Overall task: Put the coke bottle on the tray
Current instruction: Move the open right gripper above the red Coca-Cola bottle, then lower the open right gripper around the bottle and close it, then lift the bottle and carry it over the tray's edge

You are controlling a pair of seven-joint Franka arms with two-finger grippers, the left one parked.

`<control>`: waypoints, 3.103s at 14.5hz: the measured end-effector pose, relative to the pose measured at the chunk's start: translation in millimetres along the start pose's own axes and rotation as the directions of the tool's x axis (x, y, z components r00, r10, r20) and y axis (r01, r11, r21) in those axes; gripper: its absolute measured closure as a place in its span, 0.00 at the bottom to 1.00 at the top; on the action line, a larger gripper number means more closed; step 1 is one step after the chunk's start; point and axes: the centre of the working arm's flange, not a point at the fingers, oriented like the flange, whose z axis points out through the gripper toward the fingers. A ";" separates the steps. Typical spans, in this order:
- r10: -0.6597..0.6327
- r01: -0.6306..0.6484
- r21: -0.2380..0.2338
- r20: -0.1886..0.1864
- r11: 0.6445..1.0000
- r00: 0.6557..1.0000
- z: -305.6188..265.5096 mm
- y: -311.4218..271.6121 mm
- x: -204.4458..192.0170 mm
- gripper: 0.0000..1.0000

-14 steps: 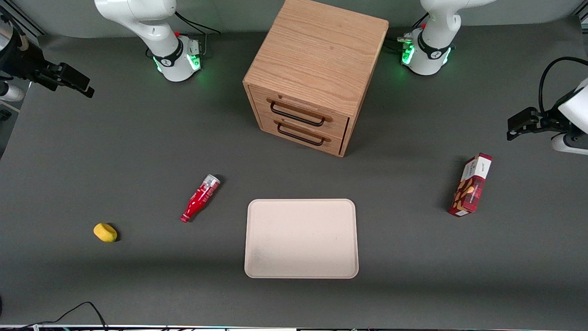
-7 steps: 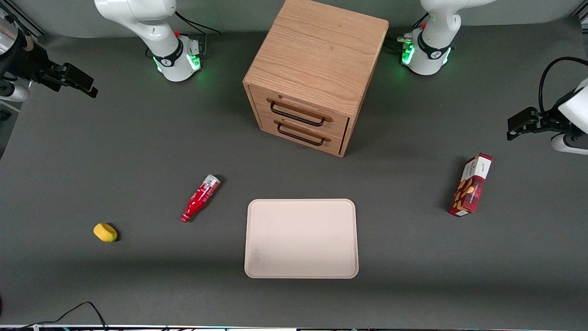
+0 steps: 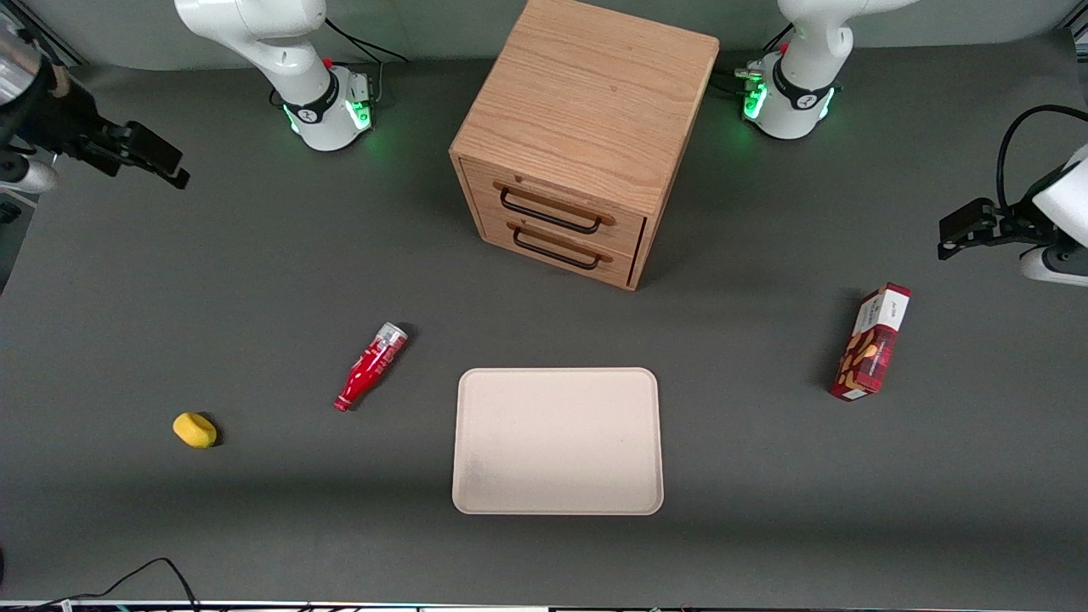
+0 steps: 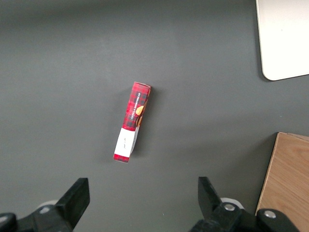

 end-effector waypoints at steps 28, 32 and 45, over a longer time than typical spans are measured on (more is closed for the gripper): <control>0.448 -0.446 -0.067 0.029 0.893 0.893 487.1 -104.4 105.0 0.43; 0.376 -0.374 -0.074 0.016 0.924 0.926 456.9 -117.1 106.2 0.43; -0.298 0.301 0.070 -0.046 0.951 0.953 221.8 -237.8 103.7 0.43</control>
